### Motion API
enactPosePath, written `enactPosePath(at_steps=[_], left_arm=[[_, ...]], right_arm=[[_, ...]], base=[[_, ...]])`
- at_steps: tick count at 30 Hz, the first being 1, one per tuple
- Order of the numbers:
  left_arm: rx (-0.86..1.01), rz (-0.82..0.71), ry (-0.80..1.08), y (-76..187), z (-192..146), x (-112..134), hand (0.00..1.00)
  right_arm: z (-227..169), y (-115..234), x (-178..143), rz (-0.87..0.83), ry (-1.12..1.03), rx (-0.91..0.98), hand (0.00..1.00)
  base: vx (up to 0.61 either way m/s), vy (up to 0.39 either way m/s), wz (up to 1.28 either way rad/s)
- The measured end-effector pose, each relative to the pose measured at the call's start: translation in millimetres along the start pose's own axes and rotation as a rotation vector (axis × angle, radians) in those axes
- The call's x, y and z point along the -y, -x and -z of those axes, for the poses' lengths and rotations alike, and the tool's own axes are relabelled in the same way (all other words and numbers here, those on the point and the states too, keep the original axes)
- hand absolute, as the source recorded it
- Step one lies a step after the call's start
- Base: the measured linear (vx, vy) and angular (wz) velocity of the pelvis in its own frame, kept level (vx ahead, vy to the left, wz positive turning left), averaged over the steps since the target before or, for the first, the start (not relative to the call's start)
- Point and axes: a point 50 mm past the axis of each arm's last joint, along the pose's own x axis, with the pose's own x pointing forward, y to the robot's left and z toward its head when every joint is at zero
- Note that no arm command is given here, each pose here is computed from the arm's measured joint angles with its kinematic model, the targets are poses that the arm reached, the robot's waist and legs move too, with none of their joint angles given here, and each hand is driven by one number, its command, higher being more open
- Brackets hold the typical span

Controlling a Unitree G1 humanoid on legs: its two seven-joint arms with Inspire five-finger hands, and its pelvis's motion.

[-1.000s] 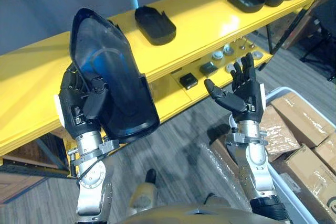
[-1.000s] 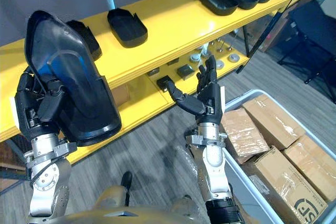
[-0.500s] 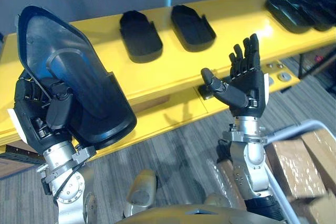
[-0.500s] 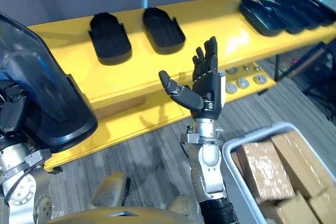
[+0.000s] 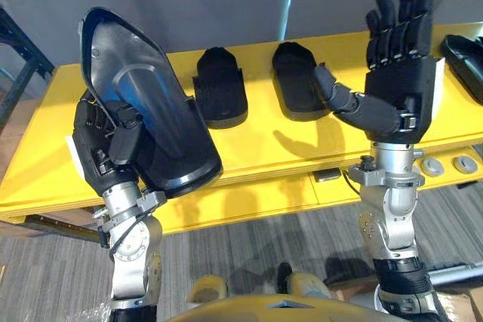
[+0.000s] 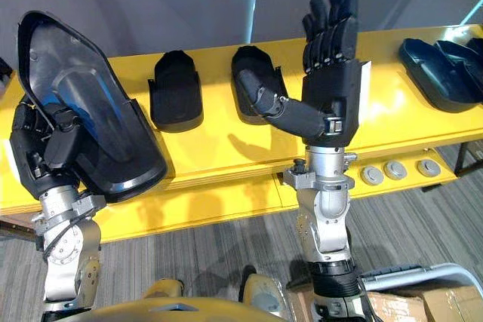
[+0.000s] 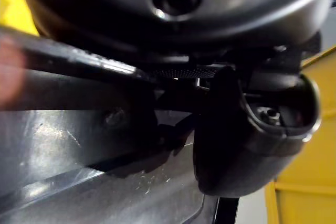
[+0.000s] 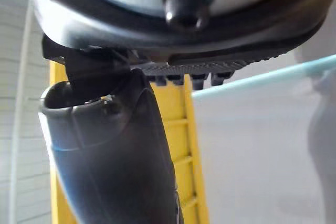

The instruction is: Walk over and take three plastic housings, then place them on the shelf

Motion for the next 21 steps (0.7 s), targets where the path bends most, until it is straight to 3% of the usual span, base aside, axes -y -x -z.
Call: enactPosePath(at_steps=[5,9,17,21], left_arm=[[-0.003,0.058,0.018,2,0,7,0.0],[-0.015,0.082,0.02,4,3,9,0.0],[-0.057,0.134,-0.022,8,9,-2,0.0],[-0.035,0.284,-0.079,4,7,7,0.0]], right_arm=[[-7,6,15,0.076,0.049,0.001,1.0],[-9,8,23,0.126,0.063,0.009,1.0],[12,17,5,0.198,-0.07,-0.055,1.0],[22,31,7,0.282,-0.07,-0.099,1.0]], base=[[-0.03,0.079,1.17],[-0.04,0.37,0.86],[-0.05,0.453,-0.2],[0.0,0.306,-0.53]])
